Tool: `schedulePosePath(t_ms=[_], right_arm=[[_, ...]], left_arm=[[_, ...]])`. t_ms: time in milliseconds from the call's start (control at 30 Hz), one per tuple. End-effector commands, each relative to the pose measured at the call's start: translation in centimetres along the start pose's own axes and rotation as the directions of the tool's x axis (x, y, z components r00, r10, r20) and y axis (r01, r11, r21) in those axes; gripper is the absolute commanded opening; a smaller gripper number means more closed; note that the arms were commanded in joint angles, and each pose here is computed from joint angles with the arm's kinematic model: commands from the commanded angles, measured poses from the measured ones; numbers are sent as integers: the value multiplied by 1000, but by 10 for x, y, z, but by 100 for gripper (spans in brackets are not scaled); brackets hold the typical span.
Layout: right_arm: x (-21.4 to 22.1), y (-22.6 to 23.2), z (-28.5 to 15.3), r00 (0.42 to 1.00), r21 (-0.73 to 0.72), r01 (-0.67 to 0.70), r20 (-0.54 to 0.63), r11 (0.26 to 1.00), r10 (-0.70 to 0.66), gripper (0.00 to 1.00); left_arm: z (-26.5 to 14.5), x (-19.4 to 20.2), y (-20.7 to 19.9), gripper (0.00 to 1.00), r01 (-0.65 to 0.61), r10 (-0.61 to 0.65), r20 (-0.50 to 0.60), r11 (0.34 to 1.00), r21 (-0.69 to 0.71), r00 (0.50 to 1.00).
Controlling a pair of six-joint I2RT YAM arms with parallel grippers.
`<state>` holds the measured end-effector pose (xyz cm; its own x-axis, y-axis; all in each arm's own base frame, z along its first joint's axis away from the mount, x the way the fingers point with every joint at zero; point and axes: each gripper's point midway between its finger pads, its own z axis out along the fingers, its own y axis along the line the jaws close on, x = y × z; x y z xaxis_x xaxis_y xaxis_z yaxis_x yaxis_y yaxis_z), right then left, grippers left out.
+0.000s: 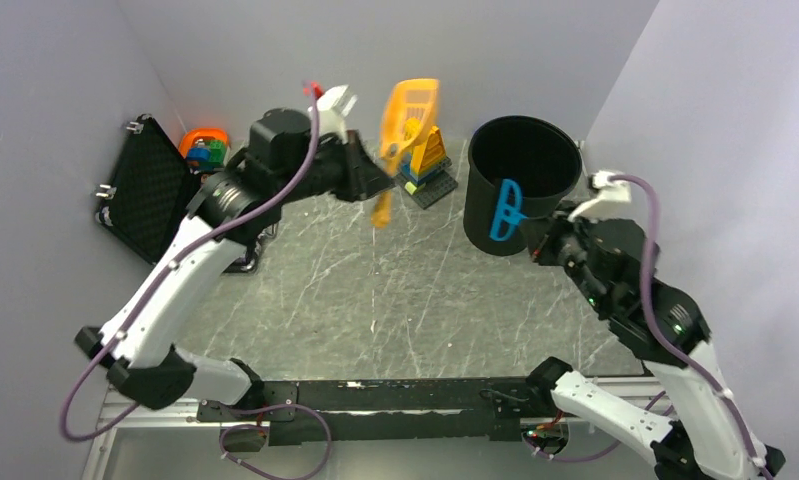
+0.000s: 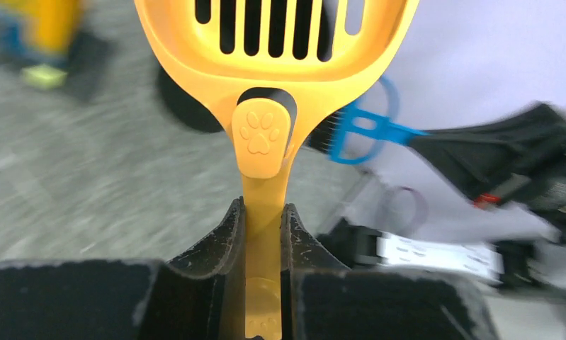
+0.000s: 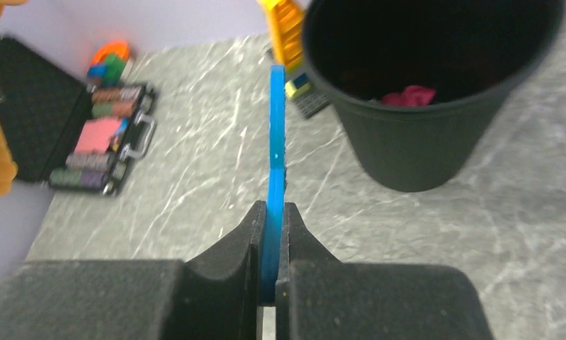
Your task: Sweep away the paper scraps from the table
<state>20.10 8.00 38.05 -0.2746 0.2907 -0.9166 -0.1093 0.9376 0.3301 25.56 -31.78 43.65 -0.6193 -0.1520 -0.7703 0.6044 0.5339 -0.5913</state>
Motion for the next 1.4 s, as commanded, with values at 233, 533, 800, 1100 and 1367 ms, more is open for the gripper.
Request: schedulePosePath(t_ms=[233,533,800,1100,1367], right_arm=[[56,94,51,981,-386,-10,-184,922,-66,0],[136,97,91,917,-374,174,-277,911,-289,0],[186,68,128,846,-188,351,-356,918,-396,0],[199,79,170,926,-165,149,-323,975,-196,0],[176,99,194,948,-249,-316,-125,916,293,0]], left_arm=[[-96,125,231,0,-93,-52,-154,596,-798,987],[-86,185,287,0,-61,-133,-141,479,-876,981],[-80,201,316,0,-95,-148,-163,382,-919,975],[-54,223,341,1,-132,-194,-230,417,-899,954],[-49,224,354,2,-111,-222,-224,429,-897,949]])
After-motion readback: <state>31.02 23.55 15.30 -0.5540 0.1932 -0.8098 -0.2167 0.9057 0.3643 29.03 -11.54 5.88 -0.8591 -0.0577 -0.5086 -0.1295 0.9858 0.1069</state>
